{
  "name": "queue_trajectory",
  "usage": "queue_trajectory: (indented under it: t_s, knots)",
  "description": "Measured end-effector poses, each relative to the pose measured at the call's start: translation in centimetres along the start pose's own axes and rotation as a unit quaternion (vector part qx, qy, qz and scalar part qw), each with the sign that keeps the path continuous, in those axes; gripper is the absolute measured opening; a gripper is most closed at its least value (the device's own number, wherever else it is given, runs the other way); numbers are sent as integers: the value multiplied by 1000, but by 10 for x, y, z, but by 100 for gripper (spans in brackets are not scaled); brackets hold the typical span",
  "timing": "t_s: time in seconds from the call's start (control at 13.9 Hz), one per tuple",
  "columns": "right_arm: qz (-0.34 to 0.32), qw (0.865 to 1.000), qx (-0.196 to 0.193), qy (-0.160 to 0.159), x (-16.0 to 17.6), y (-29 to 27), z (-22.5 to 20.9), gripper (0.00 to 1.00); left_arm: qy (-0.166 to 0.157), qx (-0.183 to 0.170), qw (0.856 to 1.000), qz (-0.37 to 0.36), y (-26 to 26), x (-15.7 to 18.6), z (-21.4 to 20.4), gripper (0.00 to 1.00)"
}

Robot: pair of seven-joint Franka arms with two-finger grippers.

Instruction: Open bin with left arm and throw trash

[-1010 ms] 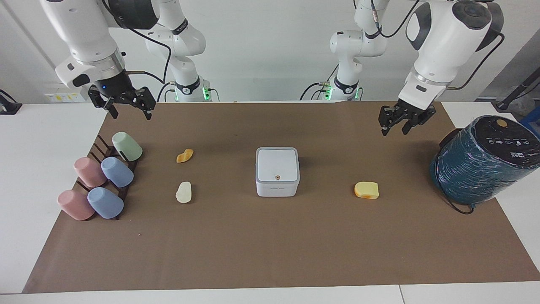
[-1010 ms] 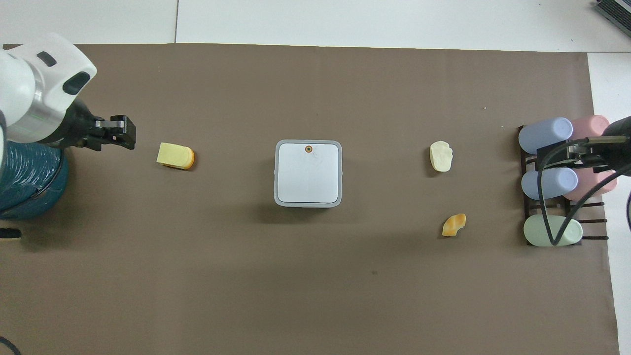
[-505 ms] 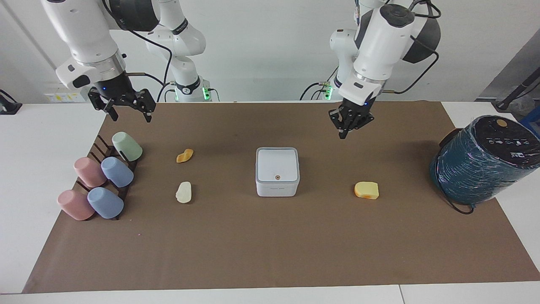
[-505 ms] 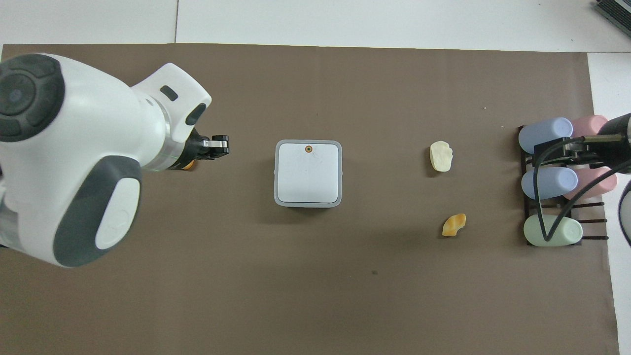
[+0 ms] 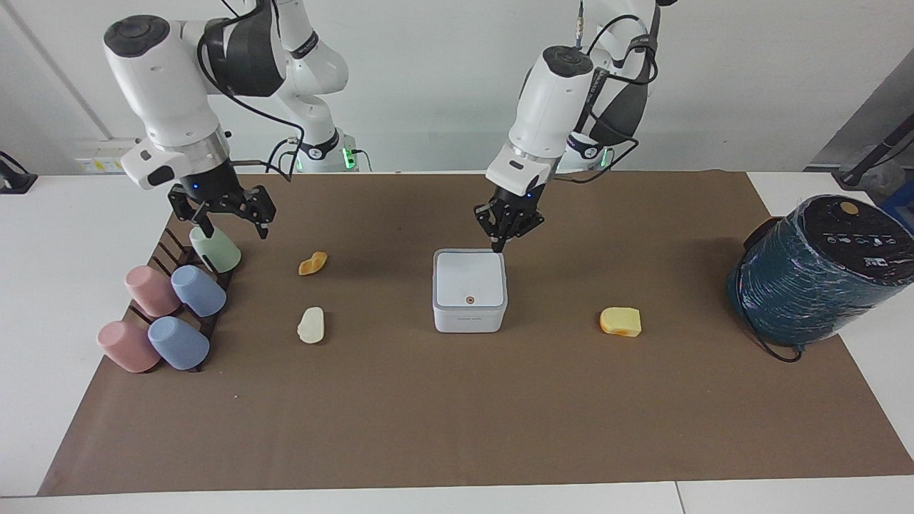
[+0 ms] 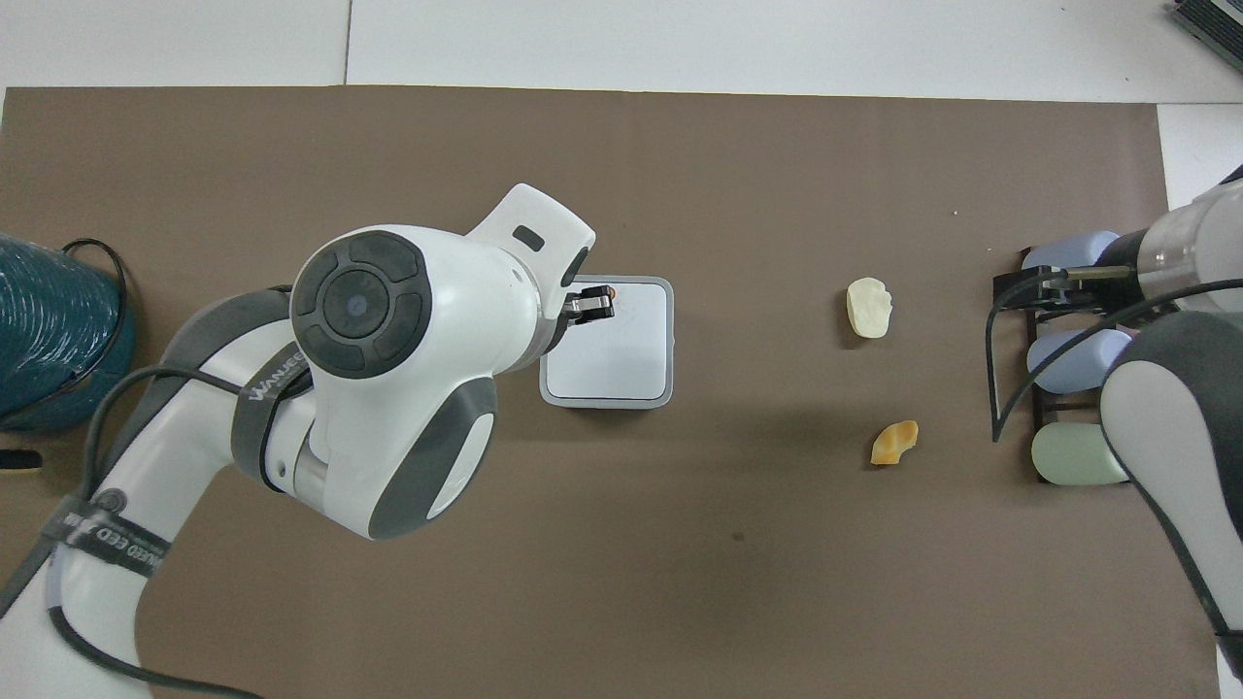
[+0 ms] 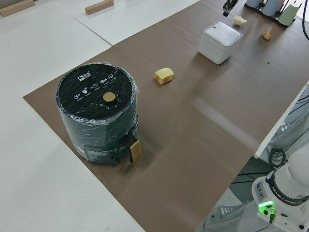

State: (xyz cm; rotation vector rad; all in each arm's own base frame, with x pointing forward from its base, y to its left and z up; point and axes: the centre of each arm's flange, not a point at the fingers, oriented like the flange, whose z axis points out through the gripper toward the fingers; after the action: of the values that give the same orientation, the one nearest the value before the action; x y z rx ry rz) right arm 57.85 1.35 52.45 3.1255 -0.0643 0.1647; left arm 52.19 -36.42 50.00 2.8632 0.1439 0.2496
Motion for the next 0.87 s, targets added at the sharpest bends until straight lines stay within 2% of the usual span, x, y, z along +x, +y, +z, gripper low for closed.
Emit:
queue_trajectory:
  t_s: [0.22, 0.5, 0.87]
  knots:
    - [-6, 1000, 19, 11, 24, -18, 59, 100, 9, -24, 1000, -14, 1, 1, 18, 1]
    - [-30, 999, 23, 29, 44, -54, 142, 100, 9, -25, 999, -18, 0, -4, 48, 1]
    - [-77, 997, 19, 12, 22, -54, 220, 99, -7, -17, 1000, -12, 7, -19, 77, 1]
